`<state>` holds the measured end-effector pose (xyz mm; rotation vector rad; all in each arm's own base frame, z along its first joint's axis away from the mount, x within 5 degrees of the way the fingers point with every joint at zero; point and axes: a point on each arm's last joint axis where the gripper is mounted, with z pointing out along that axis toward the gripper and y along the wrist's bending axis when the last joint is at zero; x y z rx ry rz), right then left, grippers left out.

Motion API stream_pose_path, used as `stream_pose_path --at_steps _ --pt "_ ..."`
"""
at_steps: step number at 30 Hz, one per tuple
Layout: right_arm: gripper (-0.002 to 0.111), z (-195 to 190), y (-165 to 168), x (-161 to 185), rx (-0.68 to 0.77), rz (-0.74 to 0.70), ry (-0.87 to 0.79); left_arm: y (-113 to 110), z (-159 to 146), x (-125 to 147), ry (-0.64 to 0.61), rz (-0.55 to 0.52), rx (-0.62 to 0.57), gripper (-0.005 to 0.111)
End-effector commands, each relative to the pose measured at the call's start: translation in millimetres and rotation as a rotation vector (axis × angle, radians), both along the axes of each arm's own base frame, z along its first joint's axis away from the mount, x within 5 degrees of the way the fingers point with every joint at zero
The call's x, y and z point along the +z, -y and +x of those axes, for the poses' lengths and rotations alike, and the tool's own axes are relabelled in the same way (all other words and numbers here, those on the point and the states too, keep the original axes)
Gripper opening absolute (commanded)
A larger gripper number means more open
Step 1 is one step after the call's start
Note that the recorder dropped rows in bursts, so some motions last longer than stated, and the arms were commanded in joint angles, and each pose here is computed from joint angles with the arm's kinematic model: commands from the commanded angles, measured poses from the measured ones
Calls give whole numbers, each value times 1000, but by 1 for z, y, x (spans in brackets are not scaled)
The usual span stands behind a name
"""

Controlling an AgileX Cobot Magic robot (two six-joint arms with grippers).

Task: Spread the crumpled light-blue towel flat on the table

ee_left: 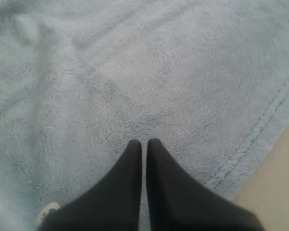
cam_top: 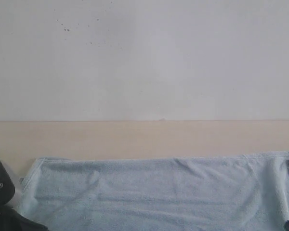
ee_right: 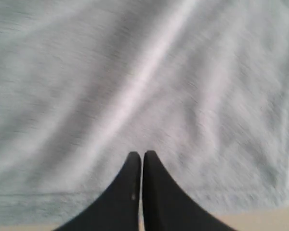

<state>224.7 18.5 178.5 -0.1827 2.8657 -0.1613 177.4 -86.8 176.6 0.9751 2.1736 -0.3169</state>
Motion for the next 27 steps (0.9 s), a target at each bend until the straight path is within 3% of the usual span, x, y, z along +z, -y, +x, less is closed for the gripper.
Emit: stream_pose_path --at_steps 1,4,7,15,19,24,27 --pt "1 -11 16 -1 -72 -35 -114 -11 7 0 101 143 33 4" --pt "1 -16 14 -8 -28 -13 -124 -22 13 1 140 219 150 4" --pt "1 -15 13 -13 -19 1 -69 -22 14 2 127 191 181 4" --pt "1 -10 21 -13 -81 19 6 10 12 20 52 -56 -47 4" --pt "1 -9 38 -12 -141 12 30 12 13 18 14 -106 -10 4" --pt "1 -9 49 -12 -181 8 41 15 22 -6 -115 -129 58 4" --pt "1 -10 47 -13 -161 15 28 24 30 -15 -182 -158 21 4"
